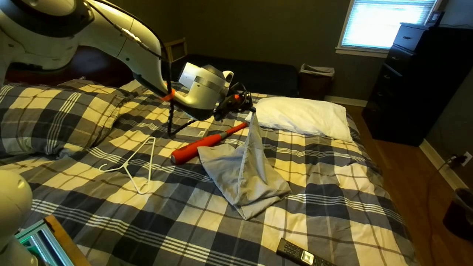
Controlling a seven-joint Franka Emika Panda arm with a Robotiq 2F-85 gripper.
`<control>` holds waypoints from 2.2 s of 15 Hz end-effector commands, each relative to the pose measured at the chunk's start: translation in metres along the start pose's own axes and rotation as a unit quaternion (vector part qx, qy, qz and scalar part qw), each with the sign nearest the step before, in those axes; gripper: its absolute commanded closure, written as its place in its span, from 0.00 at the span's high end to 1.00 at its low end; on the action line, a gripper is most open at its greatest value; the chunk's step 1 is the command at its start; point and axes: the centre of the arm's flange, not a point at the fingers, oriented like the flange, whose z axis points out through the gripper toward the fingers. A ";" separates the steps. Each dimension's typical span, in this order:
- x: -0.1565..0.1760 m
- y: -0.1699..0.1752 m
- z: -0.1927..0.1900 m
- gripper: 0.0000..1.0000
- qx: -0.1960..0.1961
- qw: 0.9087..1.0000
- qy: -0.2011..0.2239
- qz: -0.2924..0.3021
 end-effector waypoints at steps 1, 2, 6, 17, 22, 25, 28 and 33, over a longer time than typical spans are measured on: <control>0.032 0.045 0.017 0.00 -0.057 0.995 0.078 -0.010; 0.045 0.060 0.023 0.00 -0.066 0.993 0.100 -0.015; 0.057 0.080 0.009 0.01 -0.061 0.993 0.103 -0.002; 0.072 0.097 0.098 0.33 -0.075 0.985 0.128 0.093; 0.072 0.097 0.106 0.71 -0.071 0.981 0.130 0.123; 0.069 0.093 0.065 0.95 -0.075 0.990 0.080 0.084; 0.062 0.075 0.019 1.00 -0.030 0.997 0.058 0.051; 0.027 0.047 -0.025 1.00 -0.009 0.999 -0.042 0.012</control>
